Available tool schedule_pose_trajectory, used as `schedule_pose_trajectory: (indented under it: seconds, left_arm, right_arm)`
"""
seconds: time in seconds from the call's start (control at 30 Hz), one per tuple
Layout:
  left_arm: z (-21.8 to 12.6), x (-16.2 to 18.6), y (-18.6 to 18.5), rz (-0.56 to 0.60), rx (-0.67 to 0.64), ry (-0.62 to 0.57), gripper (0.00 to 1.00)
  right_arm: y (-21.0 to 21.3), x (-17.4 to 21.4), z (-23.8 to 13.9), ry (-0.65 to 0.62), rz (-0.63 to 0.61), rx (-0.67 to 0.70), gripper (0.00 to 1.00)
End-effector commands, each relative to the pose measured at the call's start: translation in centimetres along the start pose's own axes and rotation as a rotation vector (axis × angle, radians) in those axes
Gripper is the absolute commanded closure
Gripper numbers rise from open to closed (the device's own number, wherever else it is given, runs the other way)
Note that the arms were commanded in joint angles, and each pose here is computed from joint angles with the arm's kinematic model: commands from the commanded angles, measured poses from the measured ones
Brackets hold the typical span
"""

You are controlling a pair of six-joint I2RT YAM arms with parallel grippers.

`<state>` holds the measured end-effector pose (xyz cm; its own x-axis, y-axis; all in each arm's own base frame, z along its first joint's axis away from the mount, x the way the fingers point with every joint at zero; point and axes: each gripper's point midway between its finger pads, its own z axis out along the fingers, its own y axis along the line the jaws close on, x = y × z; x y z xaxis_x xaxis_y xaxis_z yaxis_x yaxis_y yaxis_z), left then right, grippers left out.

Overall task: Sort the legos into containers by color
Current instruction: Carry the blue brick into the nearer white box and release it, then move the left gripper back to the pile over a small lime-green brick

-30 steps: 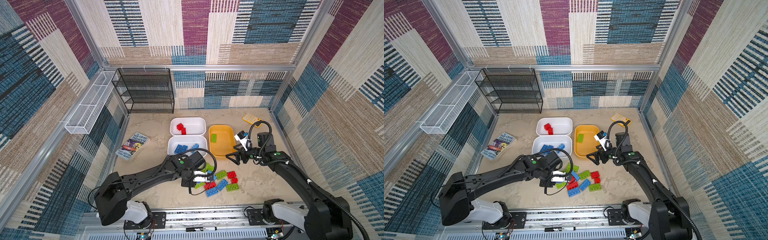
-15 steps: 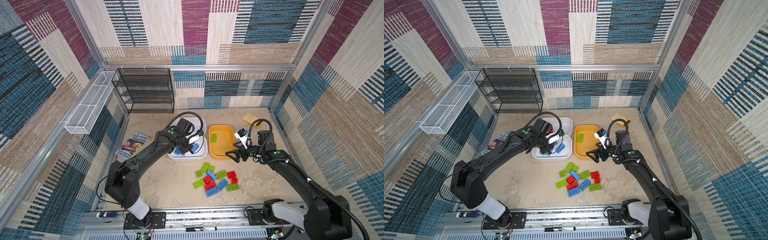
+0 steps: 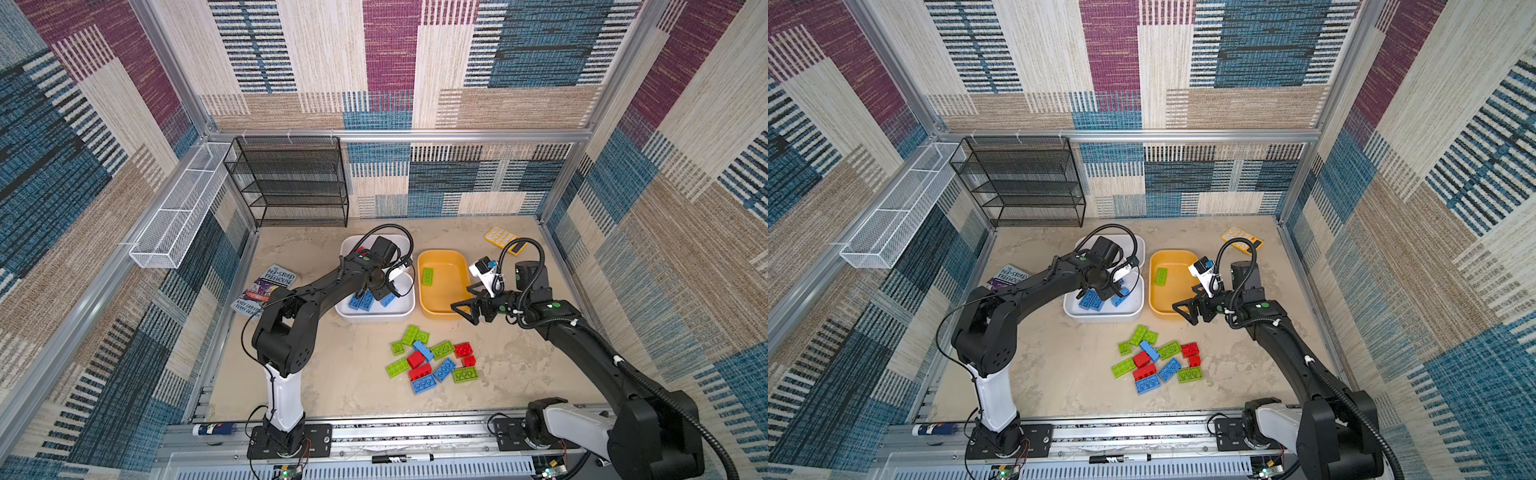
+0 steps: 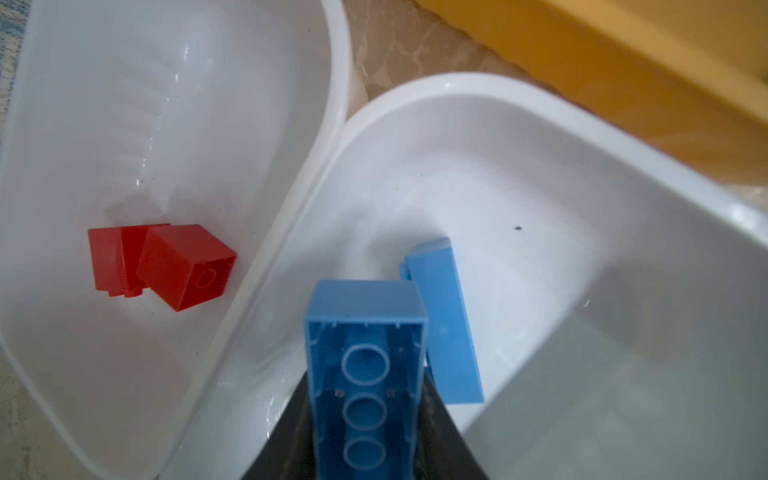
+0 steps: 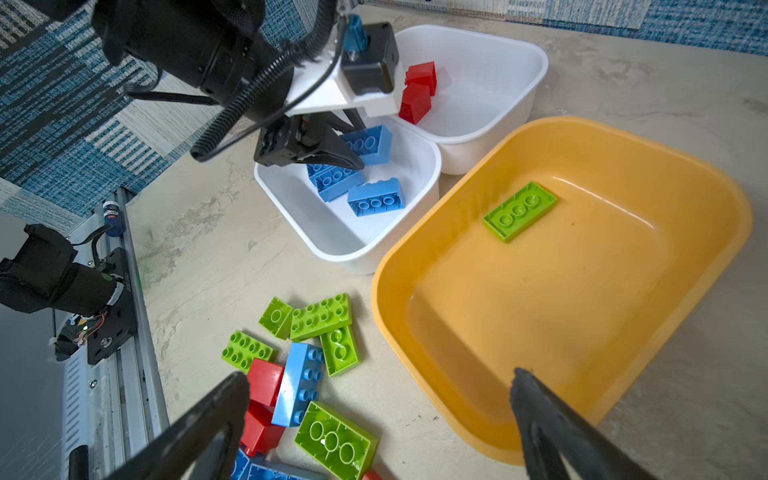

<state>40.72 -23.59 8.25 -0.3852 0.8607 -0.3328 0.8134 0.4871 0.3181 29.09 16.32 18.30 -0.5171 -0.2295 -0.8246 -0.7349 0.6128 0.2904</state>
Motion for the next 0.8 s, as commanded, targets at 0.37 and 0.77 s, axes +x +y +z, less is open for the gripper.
schedule_pose_trajectory:
  seconds: [0.37,0.77]
  left_arm:
    - [-2.4,-0.6,0.3,0.046,-0.006,-0.049,0.36]
    - [-11.6,1.0,-7.8,-0.004,0.258,-0.168,0.28]
  right_arm:
    - [-0.1,-1.1,-0.3,-0.026,-0.032,0.012,0.01]
    - [0.2,-1.4,-0.2,-0.028,-0.034,-0.013,0.01]
